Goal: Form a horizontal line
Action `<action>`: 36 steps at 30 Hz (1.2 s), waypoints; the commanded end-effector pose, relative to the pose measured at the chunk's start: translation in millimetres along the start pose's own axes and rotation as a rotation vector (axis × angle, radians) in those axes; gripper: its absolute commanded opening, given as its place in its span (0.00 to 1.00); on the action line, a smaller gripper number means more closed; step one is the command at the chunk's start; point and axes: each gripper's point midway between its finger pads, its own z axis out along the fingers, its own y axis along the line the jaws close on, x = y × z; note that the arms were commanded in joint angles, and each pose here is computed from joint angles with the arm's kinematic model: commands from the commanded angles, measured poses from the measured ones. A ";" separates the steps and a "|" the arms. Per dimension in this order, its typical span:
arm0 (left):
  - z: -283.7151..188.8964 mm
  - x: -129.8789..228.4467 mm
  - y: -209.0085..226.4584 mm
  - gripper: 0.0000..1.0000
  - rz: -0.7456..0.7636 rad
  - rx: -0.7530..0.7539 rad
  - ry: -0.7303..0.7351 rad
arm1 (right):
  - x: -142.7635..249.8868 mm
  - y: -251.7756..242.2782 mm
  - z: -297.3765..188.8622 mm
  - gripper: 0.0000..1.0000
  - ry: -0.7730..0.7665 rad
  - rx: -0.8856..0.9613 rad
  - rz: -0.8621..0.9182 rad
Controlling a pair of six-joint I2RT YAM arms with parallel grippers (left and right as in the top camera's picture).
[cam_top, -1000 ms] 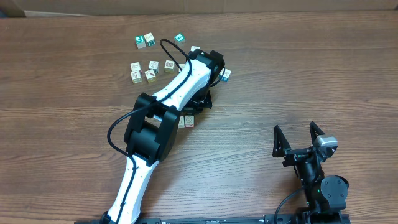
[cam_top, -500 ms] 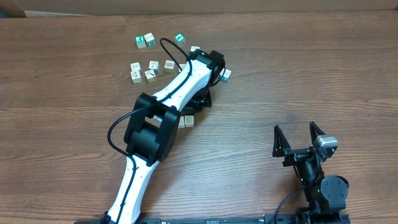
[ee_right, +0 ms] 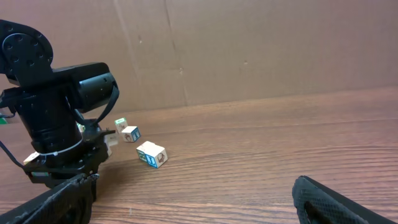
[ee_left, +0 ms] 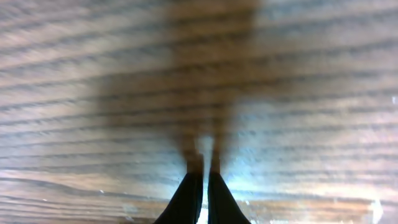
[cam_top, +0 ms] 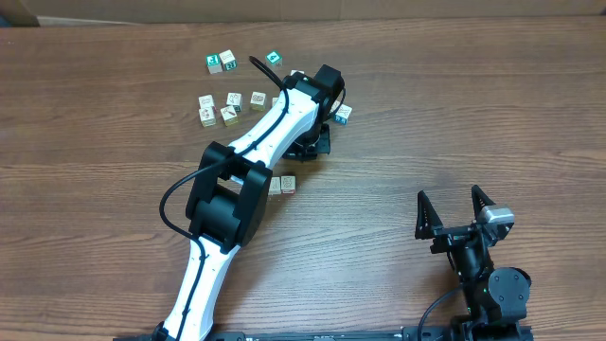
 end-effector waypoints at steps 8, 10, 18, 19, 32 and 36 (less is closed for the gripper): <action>14.7 45.5 -13.4 0.04 0.116 0.004 0.165 | 1.8 -2.5 0.1 1.00 -0.004 0.010 -0.004; 14.3 49.9 -15.9 0.04 0.127 -0.003 0.172 | 1.8 -2.5 0.1 1.00 -0.004 0.010 -0.004; 12.4 54.8 -0.7 0.04 0.073 -0.125 0.158 | 1.8 -2.5 0.1 1.00 -0.004 0.010 -0.004; 12.0 54.9 1.9 0.04 0.062 -0.140 0.156 | 1.8 -2.5 0.1 1.00 -0.004 0.010 -0.004; 10.9 51.4 13.3 0.04 -0.018 -0.190 0.138 | 1.8 -2.5 0.1 1.00 -0.004 0.010 -0.005; 9.0 52.3 21.9 0.04 -0.066 -0.238 0.129 | 1.8 -2.5 0.1 1.00 -0.004 0.010 -0.004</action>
